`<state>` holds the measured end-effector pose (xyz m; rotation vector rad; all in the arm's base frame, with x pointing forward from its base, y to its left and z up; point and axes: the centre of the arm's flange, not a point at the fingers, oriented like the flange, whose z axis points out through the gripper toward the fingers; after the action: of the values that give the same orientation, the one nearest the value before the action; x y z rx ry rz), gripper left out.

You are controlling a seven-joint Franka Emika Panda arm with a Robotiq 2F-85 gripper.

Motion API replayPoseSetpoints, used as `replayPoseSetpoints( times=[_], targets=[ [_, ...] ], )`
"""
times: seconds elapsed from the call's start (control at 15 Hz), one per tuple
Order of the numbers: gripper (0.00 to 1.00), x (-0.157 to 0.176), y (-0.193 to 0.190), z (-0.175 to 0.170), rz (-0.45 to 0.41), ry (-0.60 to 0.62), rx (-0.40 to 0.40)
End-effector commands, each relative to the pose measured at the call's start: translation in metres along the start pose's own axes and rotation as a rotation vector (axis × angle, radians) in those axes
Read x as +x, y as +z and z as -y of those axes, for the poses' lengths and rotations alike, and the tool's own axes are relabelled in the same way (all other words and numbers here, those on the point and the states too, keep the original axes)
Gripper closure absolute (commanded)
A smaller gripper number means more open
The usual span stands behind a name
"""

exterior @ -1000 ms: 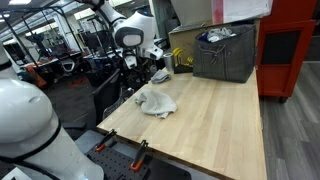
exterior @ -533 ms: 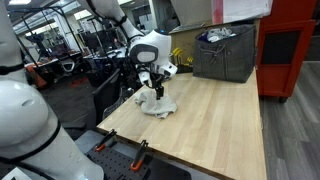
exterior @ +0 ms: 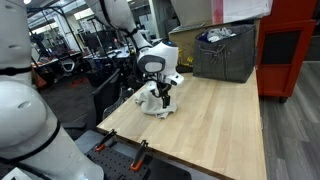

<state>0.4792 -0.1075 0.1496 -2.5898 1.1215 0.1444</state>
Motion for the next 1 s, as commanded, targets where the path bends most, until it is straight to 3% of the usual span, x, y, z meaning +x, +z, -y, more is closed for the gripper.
replayPoseSetpoints(
  times=[0.0,0.4,0.53,0.93],
  targets=[
    [0.0,0.017,0.009,-0.009,-0.028,-0.003,-0.007],
    [0.0,0.026,0.023,-0.023,-0.053,0.014,-0.027],
    [0.26,0.028,0.026,-0.024,-0.051,0.024,-0.02],
    [0.73,0.028,0.023,-0.019,-0.048,0.038,0.004]
  ],
)
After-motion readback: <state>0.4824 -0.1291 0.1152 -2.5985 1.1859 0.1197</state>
